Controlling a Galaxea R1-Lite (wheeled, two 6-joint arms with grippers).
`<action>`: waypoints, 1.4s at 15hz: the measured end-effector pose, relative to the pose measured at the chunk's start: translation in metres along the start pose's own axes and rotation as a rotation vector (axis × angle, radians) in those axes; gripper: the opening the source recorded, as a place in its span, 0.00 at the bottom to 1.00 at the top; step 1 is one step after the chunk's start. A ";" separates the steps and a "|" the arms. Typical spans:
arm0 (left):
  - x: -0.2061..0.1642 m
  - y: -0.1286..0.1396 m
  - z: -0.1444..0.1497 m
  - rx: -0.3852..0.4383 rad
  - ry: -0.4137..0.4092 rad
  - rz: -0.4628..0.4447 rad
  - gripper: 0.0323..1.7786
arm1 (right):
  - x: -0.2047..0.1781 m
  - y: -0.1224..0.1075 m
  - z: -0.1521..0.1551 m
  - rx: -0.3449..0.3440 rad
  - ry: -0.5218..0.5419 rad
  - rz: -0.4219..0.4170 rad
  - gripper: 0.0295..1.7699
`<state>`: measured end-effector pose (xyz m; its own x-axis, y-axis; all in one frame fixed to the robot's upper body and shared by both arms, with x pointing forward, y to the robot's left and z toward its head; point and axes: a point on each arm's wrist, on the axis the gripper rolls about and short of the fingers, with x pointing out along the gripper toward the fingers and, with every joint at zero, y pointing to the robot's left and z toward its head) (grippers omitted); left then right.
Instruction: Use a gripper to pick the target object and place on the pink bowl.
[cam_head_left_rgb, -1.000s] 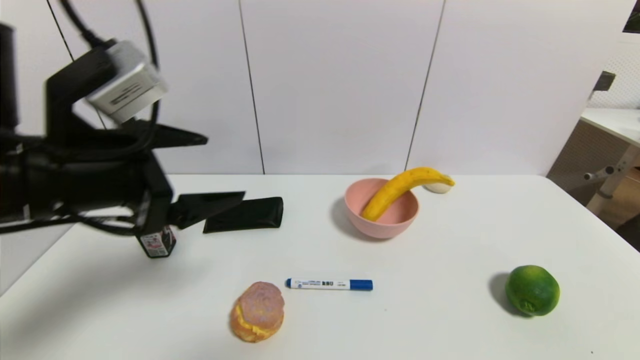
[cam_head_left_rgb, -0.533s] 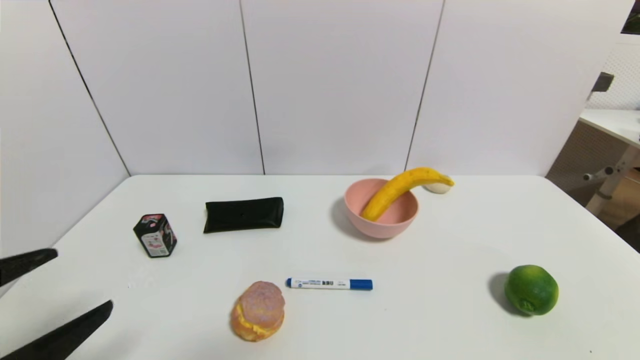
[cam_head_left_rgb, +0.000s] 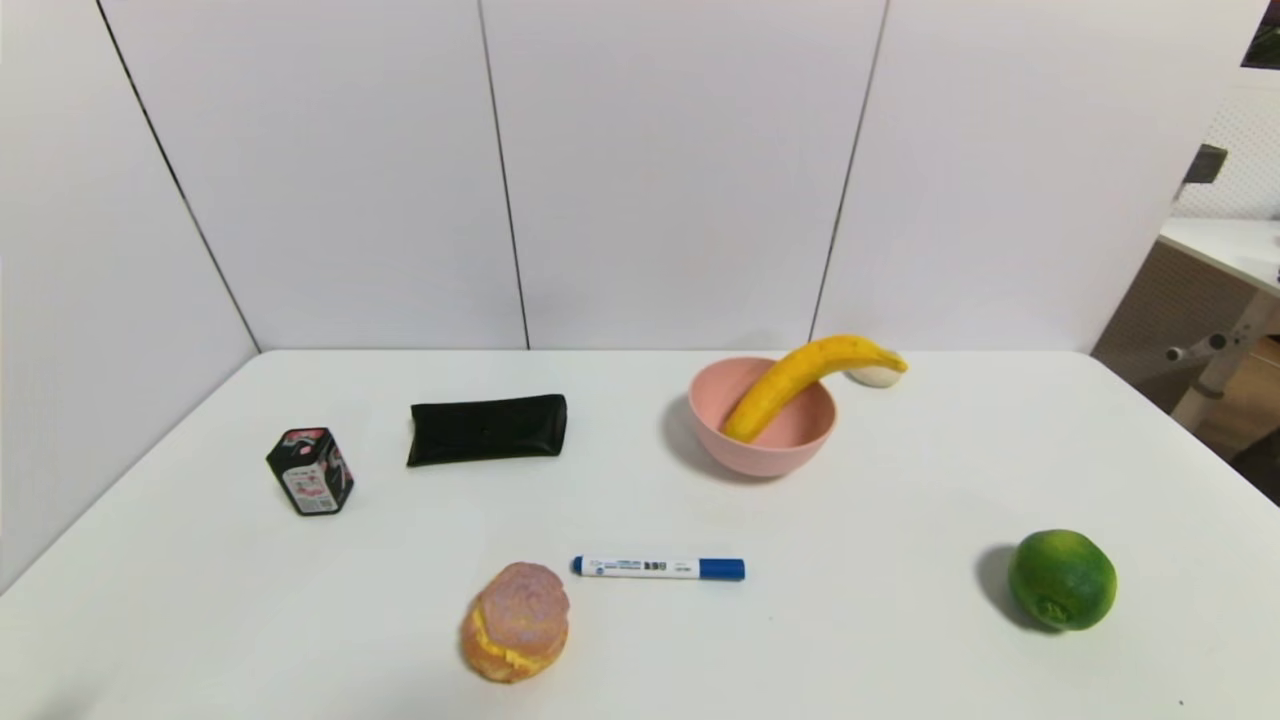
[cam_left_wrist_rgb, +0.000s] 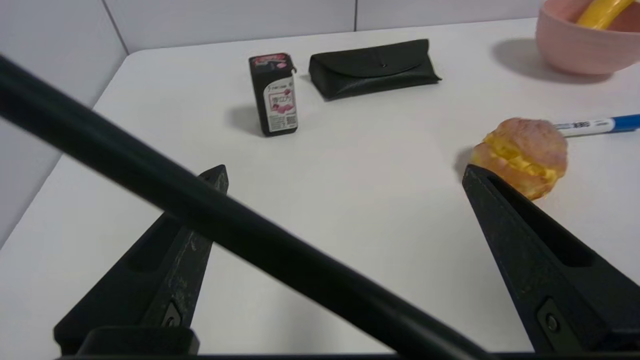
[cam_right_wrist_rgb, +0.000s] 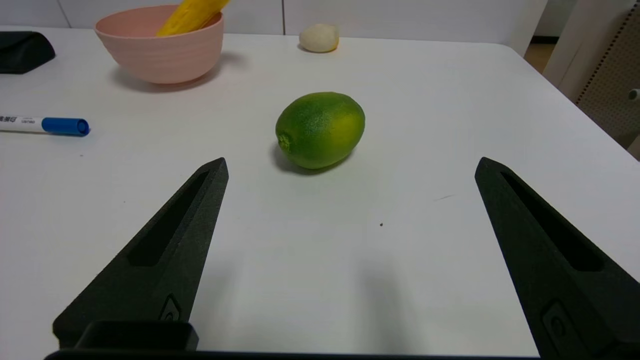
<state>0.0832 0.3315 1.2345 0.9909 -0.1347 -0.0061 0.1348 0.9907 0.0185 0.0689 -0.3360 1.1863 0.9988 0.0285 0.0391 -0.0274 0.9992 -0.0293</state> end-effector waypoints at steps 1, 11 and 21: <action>-0.003 -0.001 -0.011 0.003 -0.008 0.012 0.95 | 0.000 0.000 0.000 0.000 0.000 0.000 0.97; -0.014 -0.001 -0.052 -0.021 -0.005 0.118 0.95 | 0.000 0.000 0.000 0.000 0.000 0.000 0.97; -0.014 -0.001 -0.052 -0.061 -0.009 0.122 0.95 | 0.000 0.000 0.000 -0.003 0.001 -0.003 0.97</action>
<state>0.0689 0.3336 1.1823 0.9999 -0.0134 0.0011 0.0134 0.9990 -0.0421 0.0690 -0.3360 1.1863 0.9989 0.0257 0.0383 -0.0245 0.9992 -0.0321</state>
